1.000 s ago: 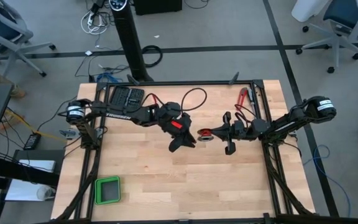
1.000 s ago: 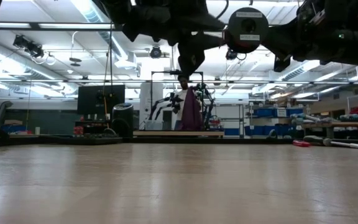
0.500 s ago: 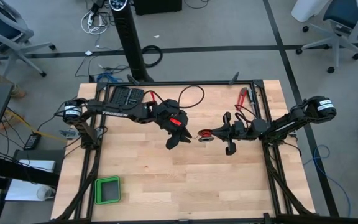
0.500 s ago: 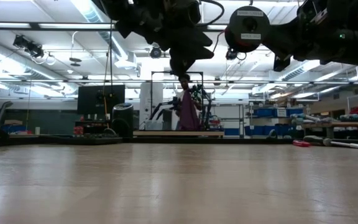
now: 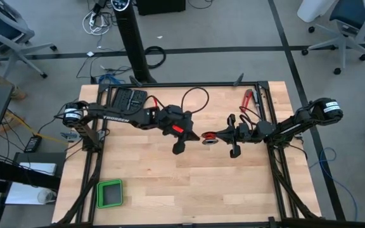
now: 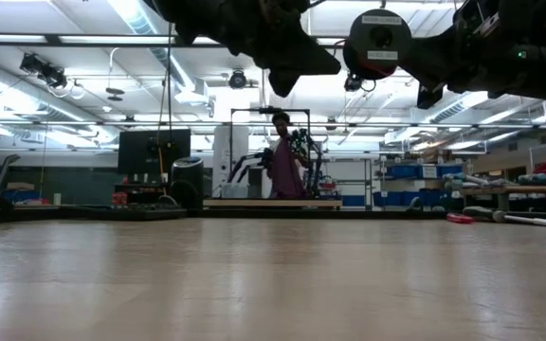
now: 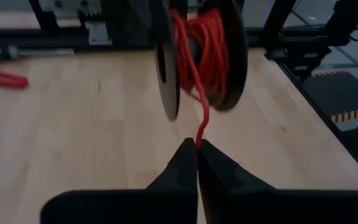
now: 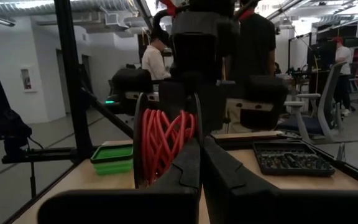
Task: Coil cords
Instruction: Coil the red wire onto the black spool
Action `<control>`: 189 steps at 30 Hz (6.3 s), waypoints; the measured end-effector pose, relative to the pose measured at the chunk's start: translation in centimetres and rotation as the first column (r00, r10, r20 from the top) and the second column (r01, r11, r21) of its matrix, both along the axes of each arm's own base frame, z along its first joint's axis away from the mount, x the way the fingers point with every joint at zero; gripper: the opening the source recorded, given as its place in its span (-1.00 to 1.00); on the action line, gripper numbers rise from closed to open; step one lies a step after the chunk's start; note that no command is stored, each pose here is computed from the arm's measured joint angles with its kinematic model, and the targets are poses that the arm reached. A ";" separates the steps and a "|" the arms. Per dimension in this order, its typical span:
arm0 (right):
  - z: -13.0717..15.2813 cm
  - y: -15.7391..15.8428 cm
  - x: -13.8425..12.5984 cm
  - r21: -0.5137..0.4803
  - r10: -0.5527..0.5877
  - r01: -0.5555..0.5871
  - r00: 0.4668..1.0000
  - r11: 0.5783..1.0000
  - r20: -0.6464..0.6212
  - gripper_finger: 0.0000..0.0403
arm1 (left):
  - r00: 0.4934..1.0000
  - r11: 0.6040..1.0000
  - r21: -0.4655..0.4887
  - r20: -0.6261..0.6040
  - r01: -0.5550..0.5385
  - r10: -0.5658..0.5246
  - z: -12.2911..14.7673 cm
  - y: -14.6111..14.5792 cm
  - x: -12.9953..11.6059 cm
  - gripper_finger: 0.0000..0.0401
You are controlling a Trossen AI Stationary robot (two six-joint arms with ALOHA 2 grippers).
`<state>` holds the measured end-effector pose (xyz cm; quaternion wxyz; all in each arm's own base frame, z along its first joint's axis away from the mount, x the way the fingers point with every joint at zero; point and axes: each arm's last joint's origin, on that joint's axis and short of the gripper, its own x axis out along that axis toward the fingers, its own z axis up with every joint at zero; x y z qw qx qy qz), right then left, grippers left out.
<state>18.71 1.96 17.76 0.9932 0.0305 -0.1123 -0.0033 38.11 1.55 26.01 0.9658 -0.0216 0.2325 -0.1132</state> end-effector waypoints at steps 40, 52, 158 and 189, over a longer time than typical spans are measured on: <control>0.6 -0.1 -0.2 0.041 -0.017 0.015 0.998 0.999 0.063 -1.00 | 0.989 0.991 -0.056 0.079 -0.123 0.127 -2.1 -1.8 2.5 -1.00; 0.1 -0.3 0.0 0.051 -0.100 0.100 0.995 0.994 0.008 -1.00 | 0.974 0.982 -0.098 0.143 -0.163 0.176 -3.4 -2.4 3.8 -1.00; -1.2 1.1 4.3 0.180 0.144 -0.044 0.797 0.983 -0.587 -1.00 | 0.952 0.953 0.008 -0.048 -0.304 0.304 -8.7 -4.9 -7.1 -0.92; 1.3 0.4 7.9 0.518 0.461 0.252 0.253 0.818 -0.851 -0.99 | 0.945 0.944 -0.075 0.044 -0.320 0.324 -8.8 -4.5 -10.6 -0.92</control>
